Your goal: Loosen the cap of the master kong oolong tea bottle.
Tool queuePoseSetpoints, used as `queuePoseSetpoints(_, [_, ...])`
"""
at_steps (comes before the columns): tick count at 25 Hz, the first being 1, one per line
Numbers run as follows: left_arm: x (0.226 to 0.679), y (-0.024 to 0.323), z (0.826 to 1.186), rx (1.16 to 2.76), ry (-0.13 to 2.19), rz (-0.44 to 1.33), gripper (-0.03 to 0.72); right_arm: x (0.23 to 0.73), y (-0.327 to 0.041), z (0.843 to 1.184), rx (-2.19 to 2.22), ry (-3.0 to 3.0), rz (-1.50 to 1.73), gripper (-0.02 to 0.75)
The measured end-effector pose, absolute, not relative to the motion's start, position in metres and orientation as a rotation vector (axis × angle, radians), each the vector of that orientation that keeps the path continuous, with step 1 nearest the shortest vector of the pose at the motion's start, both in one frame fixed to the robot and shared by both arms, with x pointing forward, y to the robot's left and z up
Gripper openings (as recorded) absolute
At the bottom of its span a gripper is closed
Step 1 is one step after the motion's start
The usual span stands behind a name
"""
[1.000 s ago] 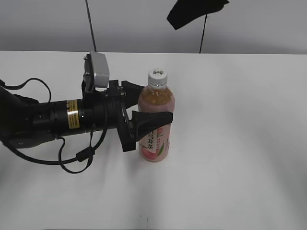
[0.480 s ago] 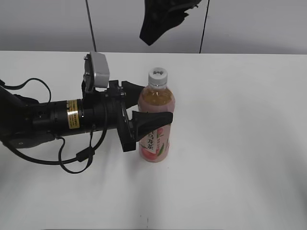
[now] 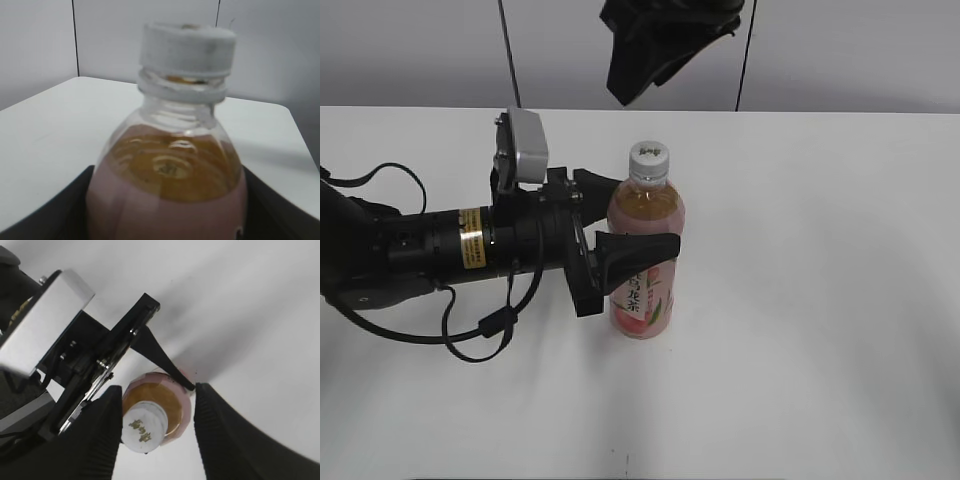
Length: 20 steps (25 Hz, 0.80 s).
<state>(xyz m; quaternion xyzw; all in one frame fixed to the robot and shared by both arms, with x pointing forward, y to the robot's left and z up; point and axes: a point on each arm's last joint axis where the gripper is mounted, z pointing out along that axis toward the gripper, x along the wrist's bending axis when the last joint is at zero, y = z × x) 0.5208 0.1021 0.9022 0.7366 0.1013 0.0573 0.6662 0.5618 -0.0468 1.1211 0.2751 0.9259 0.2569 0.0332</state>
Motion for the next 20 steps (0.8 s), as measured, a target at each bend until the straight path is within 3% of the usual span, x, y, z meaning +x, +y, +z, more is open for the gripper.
queuePoseSetpoints(20, [0.521,0.102,0.902,1.663,0.23,0.129,0.467,0.547,-0.047,1.094,1.072,2.941,0.737,0.357])
